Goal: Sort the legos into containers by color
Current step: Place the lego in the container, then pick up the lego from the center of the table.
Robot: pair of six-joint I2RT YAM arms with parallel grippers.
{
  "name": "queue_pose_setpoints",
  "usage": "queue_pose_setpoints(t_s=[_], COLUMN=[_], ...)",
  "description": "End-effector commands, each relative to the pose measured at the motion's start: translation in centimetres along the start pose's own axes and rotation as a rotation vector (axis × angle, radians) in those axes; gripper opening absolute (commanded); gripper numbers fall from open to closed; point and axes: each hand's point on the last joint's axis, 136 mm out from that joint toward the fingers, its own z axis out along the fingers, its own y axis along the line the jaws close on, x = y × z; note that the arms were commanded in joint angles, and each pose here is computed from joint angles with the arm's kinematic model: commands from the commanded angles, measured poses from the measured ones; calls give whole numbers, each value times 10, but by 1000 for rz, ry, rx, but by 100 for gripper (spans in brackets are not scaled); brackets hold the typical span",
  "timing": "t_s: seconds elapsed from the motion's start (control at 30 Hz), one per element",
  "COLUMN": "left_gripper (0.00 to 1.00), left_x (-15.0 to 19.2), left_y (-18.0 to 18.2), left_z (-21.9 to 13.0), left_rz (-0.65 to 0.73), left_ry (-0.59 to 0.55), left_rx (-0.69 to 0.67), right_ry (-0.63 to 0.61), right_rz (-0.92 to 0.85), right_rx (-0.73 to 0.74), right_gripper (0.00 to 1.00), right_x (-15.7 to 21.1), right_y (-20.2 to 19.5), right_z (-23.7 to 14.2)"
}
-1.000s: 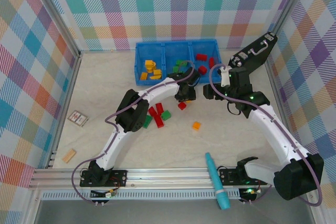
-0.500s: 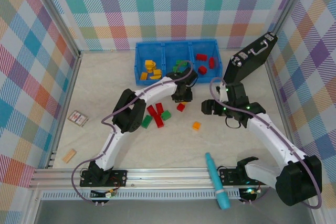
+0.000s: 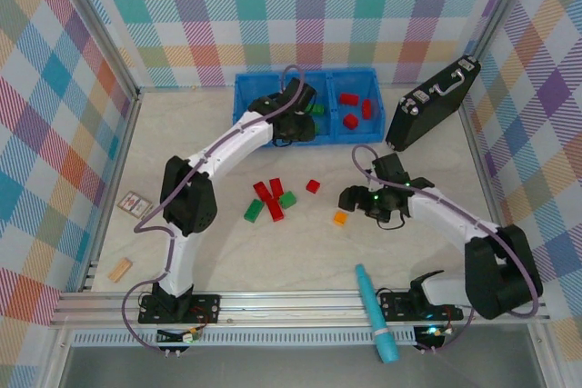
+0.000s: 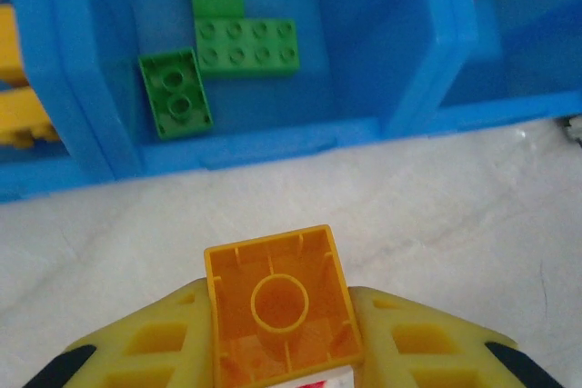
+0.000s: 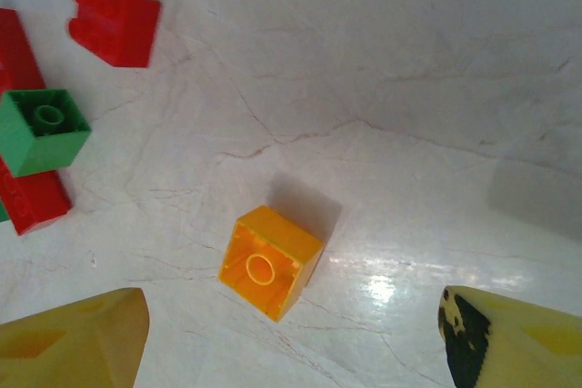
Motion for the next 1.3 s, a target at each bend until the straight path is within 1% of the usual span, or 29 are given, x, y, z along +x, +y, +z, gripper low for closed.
queue_pose_setpoints(t_s=[0.0,0.17,0.27,0.4,0.57,0.67,0.7,0.73,0.8,0.83,0.87,0.97,1.07,1.17,1.27], left_gripper=[24,24,24,24,24,26,28,32,46,52,56,64,66,67,70], left_x=[-37,-73,-84,-88,-83,-78,-77,-75,-73,-73,-72,-76,-86,-99,-112], left_y=[26,81,109,123,132,134,134,134,136,136,136,134,129,122,113], left_z=[-13,-19,-9,9,35,45,47,50,53,53,53,45,27,-4,-55], left_rz=[21,-68,-131,-178,-210,-229,-232,-233,-236,-237,-237,-233,-212,-174,-126], left_ry=[-99,-170,-178,-171,-133,-121,-117,-113,-106,-106,-104,-119,-153,-195,-243], left_rx=[-39,-77,-87,-73,-73,-74,-74,-74,-78,-80,-79,-71,-58,-40,-3], right_ry=[44,70,87,113,163,187,192,197,198,197,197,199,196,191,186], right_rz=[83,99,115,132,165,178,181,182,181,181,182,191,195,186,175], right_rx=[-4,82,87,112,186,224,233,244,264,271,279,305,317,338,367], right_gripper=[83,83,83,83,83,82,81,80,76,72,69,58,47,38,33], right_x=[4,6,8,9,13,17,18,19,19,19,19,20,20,18,15], right_y=[13,18,24,28,23,19,18,17,15,14,12,7,5,2,1], right_z=[8,15,25,35,43,47,48,48,48,48,48,49,50,49,43])
